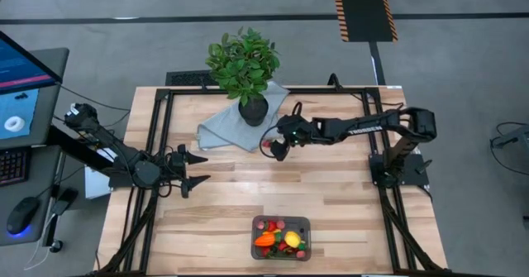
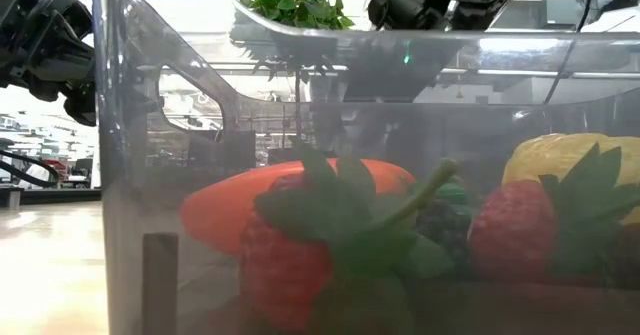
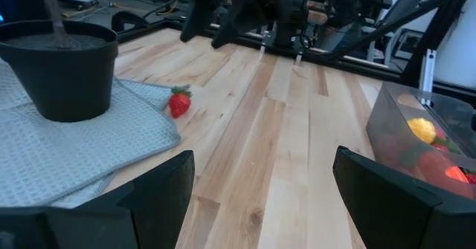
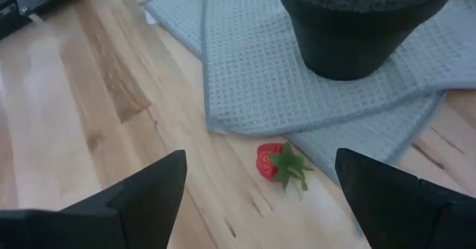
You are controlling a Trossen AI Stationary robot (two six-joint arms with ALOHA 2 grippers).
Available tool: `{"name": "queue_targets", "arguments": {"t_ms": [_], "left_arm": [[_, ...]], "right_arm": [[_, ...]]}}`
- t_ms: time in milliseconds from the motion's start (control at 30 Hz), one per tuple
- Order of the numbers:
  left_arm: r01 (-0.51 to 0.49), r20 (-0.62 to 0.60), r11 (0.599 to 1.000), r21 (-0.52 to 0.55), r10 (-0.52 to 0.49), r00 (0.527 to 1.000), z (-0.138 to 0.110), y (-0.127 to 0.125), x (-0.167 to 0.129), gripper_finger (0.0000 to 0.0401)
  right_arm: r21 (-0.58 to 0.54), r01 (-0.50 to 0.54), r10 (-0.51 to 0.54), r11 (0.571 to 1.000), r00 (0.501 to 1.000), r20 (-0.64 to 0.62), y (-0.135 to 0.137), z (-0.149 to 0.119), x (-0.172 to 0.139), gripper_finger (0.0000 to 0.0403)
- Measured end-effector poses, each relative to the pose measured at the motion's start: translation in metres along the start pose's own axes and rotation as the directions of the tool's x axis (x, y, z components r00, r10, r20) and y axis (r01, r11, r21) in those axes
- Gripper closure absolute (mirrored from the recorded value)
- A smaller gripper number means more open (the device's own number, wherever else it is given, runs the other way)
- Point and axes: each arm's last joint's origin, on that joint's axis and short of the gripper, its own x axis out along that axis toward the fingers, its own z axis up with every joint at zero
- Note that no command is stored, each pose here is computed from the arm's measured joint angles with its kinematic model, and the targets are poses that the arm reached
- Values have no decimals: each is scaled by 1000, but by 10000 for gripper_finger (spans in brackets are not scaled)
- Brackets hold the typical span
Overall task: Pick and placing Produce into tupperware
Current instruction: Put the red strawberry into the black bin
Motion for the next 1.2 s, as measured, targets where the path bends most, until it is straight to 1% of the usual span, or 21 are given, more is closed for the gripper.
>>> {"name": "queue_targets", "arguments": {"t_ms": [100, 167, 233, 400, 500, 567, 667, 767, 833, 933, 1033, 1200], "left_arm": [[-7, 3, 1000, 0, 7, 1000, 0, 0, 0, 92], [-7, 3, 1000, 0, 7, 1000, 0, 0, 0, 92], [-7, 4, 1000, 0, 7, 1000, 0, 0, 0, 92], [-8, 2, 1000, 2, 8, 1000, 0, 0, 0, 92], [-4, 0, 1000, 3, 4, 1000, 0, 0, 0, 92], [-1, -2, 1000, 3, 1, 1000, 0, 0, 0, 92], [0, -1, 1000, 2, 0, 1000, 0, 0, 0, 92], [0, -2, 1000, 1, 0, 1000, 0, 0, 0, 92], [0, -2, 1000, 2, 0, 1000, 0, 0, 0, 92], [0, -2, 1000, 1, 0, 1000, 0, 0, 0, 92], [2, -2, 1000, 1, -2, 1000, 0, 0, 0, 92], [1, -3, 1000, 2, -1, 1000, 0, 0, 0, 92]], "right_arm": [[21, 17, -16, 1000, 998, -55, -4, -8, 10, 37], [31, 2, 1, 1000, 997, -74, -3, -7, 21, 37], [17, 32, -29, 999, 989, -147, -3, -10, 29, 37], [-5, 28, -29, 1000, 989, -145, 4, 4, 47, 37], [-37, 53, -60, 998, 979, -195, 6, 4, 57, 37], [-63, 96, -108, 993, 970, -218, 6, 6, 64, 37], [-123, 164, -193, 979, 941, -279, 5, 4, 73, 37], [-155, 179, -221, 972, 919, -325, 5, 2, 82, 37], [-162, 175, -220, 971, 920, -323, 6, 4, 89, 37], [-181, 178, -234, 967, 904, -358, 7, 2, 93, 39], [-182, 177, -234, 967, 902, -363, 7, 2, 93, 53], [-181, 161, -218, 970, 907, -361, 7, 2, 93, 103]]}}
